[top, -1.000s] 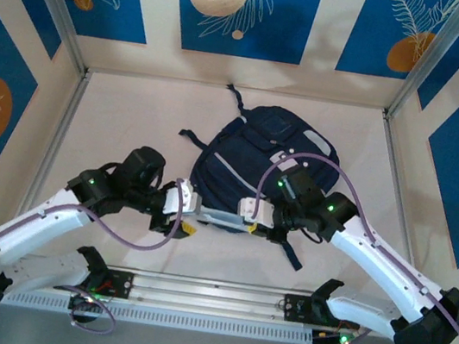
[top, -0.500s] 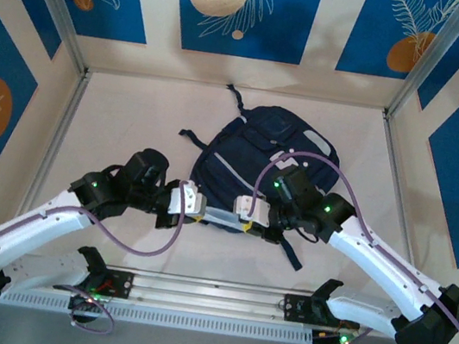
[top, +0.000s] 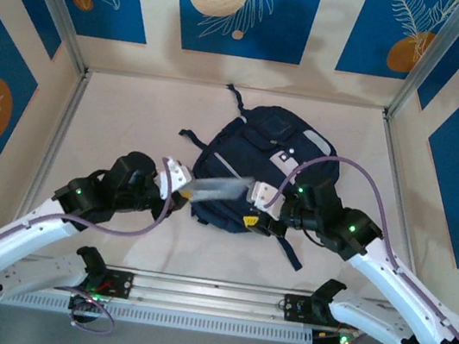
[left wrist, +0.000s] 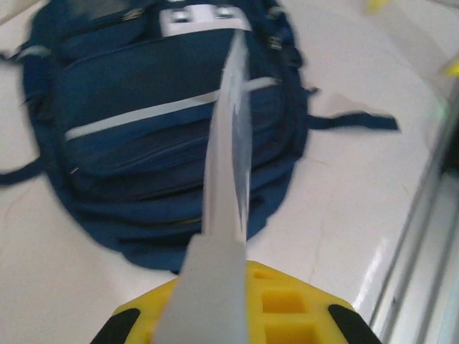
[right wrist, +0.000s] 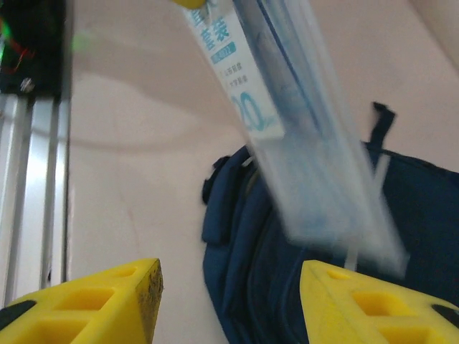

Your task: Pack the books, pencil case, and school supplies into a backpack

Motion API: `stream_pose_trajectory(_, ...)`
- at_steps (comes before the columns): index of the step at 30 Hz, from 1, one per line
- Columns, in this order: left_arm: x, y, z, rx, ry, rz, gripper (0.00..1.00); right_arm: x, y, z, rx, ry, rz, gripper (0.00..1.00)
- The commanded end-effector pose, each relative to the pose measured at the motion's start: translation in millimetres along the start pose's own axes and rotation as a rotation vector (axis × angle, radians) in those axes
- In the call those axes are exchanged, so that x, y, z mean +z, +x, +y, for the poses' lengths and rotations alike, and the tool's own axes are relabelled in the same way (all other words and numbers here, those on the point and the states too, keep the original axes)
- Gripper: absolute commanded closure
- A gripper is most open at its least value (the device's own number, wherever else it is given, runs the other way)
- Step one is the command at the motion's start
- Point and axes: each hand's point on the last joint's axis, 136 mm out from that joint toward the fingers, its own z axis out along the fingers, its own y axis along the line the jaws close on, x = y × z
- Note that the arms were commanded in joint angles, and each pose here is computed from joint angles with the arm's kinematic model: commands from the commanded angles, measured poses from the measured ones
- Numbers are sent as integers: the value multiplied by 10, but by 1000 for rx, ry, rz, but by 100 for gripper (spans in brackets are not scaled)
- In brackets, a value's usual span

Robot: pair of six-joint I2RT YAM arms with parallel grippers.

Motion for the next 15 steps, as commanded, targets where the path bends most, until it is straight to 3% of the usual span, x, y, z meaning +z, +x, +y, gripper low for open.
stream_pose_trajectory(1,-186,-51,288,-296,-157,-125,100,-12,-114,-337,130,159,-70,46)
stream_pose_trajectory(3,-329,-93,383,-400,-198,-216,100,-30,-88,-599,235,280,-60,47)
stream_pose_trajectory(6,-529,-7,605,-566,-316,-281,100,-62,93,-909,462,399,73,47)
stream_pose_trajectory(10,-783,172,869,-738,-489,-308,100,173,388,-1014,575,392,297,51)
stream_pose_trajectory(15,-761,145,907,-823,-496,-353,100,541,479,-1066,644,324,333,44)
